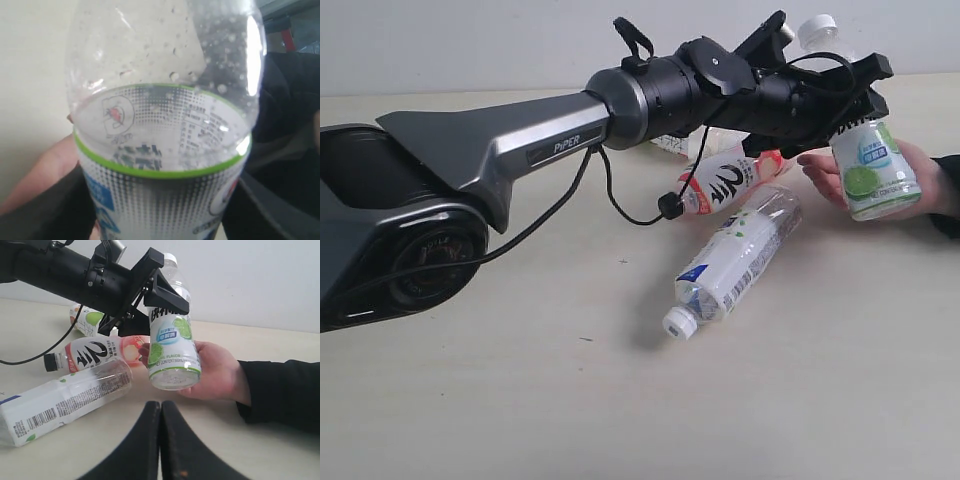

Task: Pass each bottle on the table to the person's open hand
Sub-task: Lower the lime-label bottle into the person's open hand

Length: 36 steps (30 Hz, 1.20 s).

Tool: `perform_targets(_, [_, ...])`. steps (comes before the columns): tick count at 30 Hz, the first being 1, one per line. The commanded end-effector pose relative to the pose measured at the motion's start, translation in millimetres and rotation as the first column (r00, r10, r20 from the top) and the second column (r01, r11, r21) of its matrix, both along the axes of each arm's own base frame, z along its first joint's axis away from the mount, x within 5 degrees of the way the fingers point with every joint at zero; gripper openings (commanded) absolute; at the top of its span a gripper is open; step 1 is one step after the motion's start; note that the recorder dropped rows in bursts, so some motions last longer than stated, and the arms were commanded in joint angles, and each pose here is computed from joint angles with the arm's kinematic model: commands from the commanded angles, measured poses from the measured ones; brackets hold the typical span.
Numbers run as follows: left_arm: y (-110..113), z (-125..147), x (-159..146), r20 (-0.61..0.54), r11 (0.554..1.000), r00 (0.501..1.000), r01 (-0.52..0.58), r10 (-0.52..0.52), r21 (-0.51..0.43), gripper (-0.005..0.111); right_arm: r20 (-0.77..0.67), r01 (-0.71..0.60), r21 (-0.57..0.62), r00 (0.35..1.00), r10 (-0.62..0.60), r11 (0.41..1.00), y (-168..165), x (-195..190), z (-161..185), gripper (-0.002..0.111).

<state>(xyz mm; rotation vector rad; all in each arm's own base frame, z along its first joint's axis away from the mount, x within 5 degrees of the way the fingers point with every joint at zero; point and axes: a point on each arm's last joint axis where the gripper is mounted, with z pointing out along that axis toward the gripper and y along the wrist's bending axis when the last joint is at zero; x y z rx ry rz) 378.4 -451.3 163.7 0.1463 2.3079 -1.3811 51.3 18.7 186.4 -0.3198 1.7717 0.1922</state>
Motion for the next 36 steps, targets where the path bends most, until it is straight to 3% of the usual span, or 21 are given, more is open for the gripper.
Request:
perform_targets(1, [-1,6,-2,-0.002,1.000,1.000,0.015,-0.015,-0.013,0.000,0.010,0.001,0.003,1.000,-0.001,1.000,0,0,-1,0.000])
perform_targets(6, [-1,5,-4,-0.023,0.999,0.999,0.046,-0.046,-0.005,0.000,0.010,0.001,0.003,1.000,-0.001,1.000,0,0,-1,0.000])
perform_targets(20, [-1,7,-1,-0.055,0.999,0.998,-0.006,0.003,-0.047,0.000,0.010,0.001,0.003,1.000,-0.001,1.000,0,0,-1,0.000])
perform_targets(28, [-1,-19,2,-0.131,0.999,0.991,-0.038,0.033,-0.037,0.000,0.010,0.001,0.003,1.000,-0.001,1.000,0,0,-1,0.000])
perform_targets(36, [-1,-27,3,-0.149,0.998,0.988,-0.054,0.048,-0.038,0.000,0.010,0.001,0.003,1.000,-0.001,1.000,0,0,-1,0.000])
